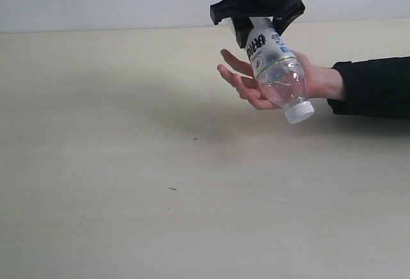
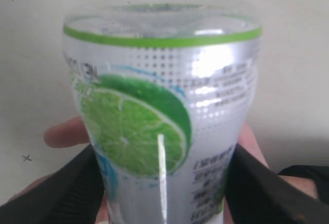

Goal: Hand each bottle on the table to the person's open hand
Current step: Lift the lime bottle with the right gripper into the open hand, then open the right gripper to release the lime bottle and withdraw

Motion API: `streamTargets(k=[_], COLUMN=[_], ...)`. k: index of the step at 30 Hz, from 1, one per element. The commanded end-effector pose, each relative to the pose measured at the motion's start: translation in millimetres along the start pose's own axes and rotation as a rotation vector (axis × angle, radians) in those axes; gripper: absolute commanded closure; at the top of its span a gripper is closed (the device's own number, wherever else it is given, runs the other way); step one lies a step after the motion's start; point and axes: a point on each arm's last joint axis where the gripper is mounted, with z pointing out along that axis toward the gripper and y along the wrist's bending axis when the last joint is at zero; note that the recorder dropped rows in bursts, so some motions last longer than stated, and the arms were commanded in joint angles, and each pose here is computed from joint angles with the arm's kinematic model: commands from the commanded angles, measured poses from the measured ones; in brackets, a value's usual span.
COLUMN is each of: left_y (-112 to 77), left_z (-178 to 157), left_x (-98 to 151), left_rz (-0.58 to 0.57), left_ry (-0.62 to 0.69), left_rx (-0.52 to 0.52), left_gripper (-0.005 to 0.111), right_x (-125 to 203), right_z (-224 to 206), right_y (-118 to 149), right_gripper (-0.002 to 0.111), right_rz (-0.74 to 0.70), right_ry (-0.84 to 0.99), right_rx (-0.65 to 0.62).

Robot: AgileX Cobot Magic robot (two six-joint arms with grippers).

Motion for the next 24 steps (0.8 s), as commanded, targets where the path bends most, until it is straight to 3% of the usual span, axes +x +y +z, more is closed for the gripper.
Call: streamTargets(k=[1, 9, 20, 24], left_y=[-0.3, -0.3, -0.3, -0.3], left_z=[-1, -1, -1, -1], left_x=[-1, -1, -1, -1], left_rz=[0.001, 0.001, 0.001, 0.001], left_ry=[-0.015, -0.015, -0.015, -0.015], left_rx=[0.004, 0.004, 0.004, 0.004], left_gripper=[0.107, 0.107, 0.107, 0.107], right_x=[-2, 1, 1, 1], right_z=[-3, 2, 25, 24], right_y=[-1, -2, 0, -1], right_gripper=[0.108, 0.108, 0.047, 0.032], right_rz=[0.018, 0.012, -0.002, -0.022], right_ry=[-0.014, 0.006, 0.052, 0.043], right_rx=[-0.015, -0.004, 0.015, 0.048])
